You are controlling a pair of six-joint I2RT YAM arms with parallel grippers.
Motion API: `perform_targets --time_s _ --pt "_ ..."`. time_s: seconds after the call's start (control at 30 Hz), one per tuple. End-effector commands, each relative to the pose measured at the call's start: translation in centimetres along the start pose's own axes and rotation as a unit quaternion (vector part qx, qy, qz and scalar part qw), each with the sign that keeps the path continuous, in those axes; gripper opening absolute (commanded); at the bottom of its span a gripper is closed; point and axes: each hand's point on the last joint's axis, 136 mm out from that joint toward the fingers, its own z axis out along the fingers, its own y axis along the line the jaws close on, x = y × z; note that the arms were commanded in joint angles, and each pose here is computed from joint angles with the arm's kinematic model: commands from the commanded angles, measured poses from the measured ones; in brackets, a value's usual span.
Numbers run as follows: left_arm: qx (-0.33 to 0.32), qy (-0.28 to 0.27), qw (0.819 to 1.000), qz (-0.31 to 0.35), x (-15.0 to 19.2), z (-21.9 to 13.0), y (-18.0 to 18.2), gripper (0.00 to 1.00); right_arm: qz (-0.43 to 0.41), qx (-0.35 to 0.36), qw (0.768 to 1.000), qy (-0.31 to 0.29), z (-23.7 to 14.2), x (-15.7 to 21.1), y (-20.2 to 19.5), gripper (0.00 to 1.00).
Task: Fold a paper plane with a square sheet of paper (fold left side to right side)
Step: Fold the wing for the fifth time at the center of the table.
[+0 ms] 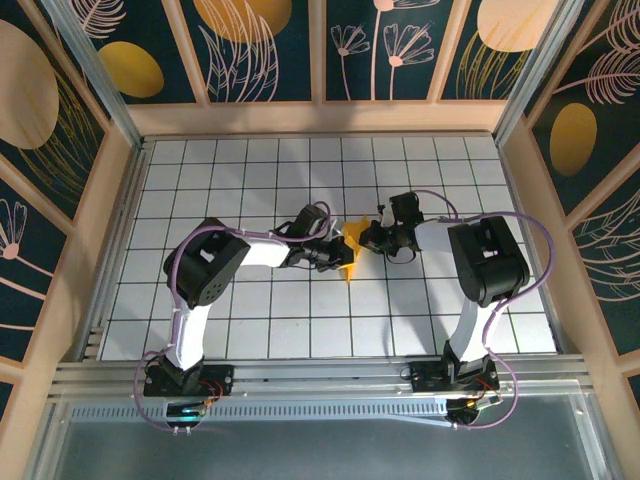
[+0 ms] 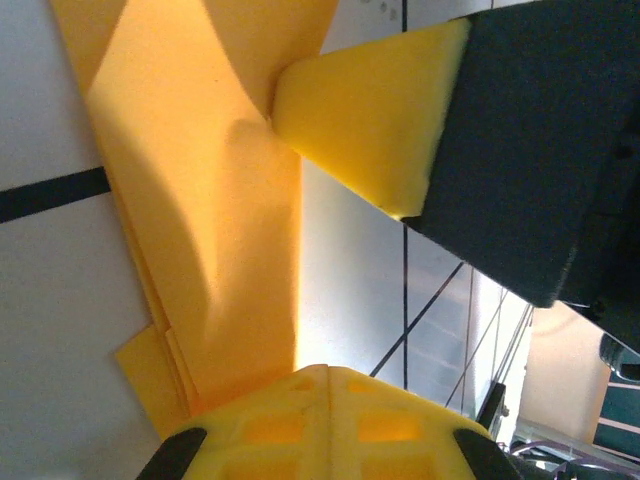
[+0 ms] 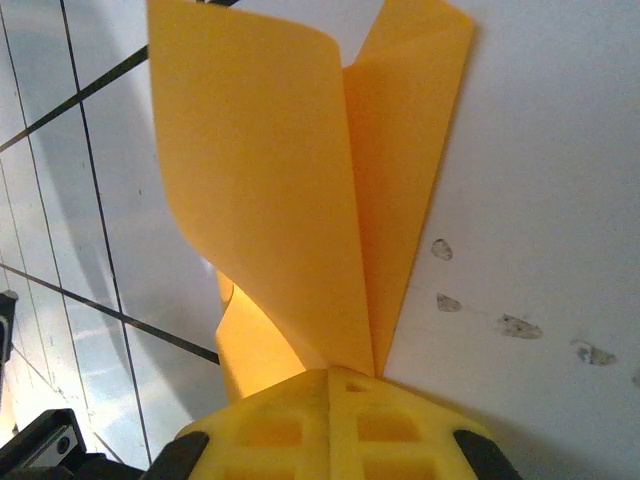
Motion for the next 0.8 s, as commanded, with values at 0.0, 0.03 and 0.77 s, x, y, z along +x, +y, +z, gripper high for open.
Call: perform_targets --time_s 0.0,0.03,0.77 --pt "-0.027 0.013 1.000 -0.006 1.0 0.5 1.8 0.00 0.024 0.075 0.996 0.044 1.4 3.1 -4.4 0.00" --pt "-0.029 0.014 0.999 -0.005 1.1 0.5 1.9 0.00 0.023 0.075 0.996 0.044 1.4 3.1 -4.4 0.00" --pt "-0.144 0.010 0.990 0.000 1.7 -0.1 6.6 0.00 -0.052 -0.024 0.998 -0.034 -1.9 -2.1 2.5 0.00"
